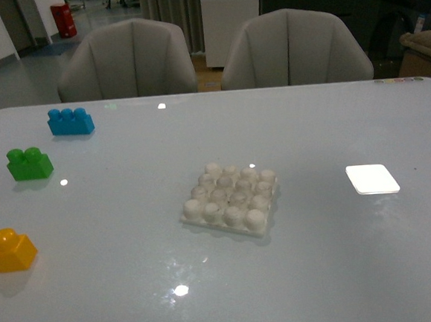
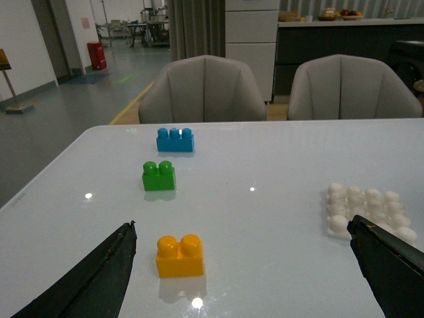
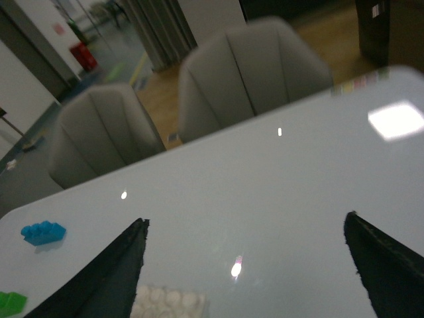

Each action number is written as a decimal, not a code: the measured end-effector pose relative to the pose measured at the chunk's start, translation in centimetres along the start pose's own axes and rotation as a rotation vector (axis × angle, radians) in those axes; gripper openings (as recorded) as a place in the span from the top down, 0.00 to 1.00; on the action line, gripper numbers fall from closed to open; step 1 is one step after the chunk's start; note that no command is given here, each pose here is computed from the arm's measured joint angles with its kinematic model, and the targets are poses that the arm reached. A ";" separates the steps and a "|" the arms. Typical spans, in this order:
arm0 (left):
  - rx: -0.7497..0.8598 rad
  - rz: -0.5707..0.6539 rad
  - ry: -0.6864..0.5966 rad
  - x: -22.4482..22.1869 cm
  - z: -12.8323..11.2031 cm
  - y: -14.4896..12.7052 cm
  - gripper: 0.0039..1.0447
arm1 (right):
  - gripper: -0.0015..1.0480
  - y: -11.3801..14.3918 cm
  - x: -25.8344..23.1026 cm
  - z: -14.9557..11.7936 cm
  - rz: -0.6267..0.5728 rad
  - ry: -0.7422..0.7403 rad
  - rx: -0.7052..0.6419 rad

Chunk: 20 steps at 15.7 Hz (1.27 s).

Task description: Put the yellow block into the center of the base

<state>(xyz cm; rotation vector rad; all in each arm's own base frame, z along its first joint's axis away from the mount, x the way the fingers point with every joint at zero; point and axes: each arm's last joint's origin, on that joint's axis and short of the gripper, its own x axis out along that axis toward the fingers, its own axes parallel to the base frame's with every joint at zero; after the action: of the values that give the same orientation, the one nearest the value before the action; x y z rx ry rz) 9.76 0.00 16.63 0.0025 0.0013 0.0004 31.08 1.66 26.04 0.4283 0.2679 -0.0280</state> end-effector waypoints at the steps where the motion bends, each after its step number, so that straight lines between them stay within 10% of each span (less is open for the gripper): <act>1: 0.000 0.000 0.000 0.0 0.0 0.0 0.06 | 0.21 -0.8 -3.2 0.7 0.043 -0.159 -0.106; 8: 0.000 0.000 0.000 0.0 0.0 0.0 0.06 | 0.98 -4.6 -19.9 -7.5 0.031 -0.293 -0.420; 20: 0.000 0.000 0.000 0.0 0.0 0.0 0.06 | 0.98 -6.5 -18.5 -11.6 0.025 -0.268 -0.421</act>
<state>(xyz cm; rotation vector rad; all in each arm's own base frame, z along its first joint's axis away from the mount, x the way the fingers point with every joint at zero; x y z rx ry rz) 9.76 0.00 16.63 0.0025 0.0013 0.0004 9.76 -0.01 18.10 0.0067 0.0009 -0.0034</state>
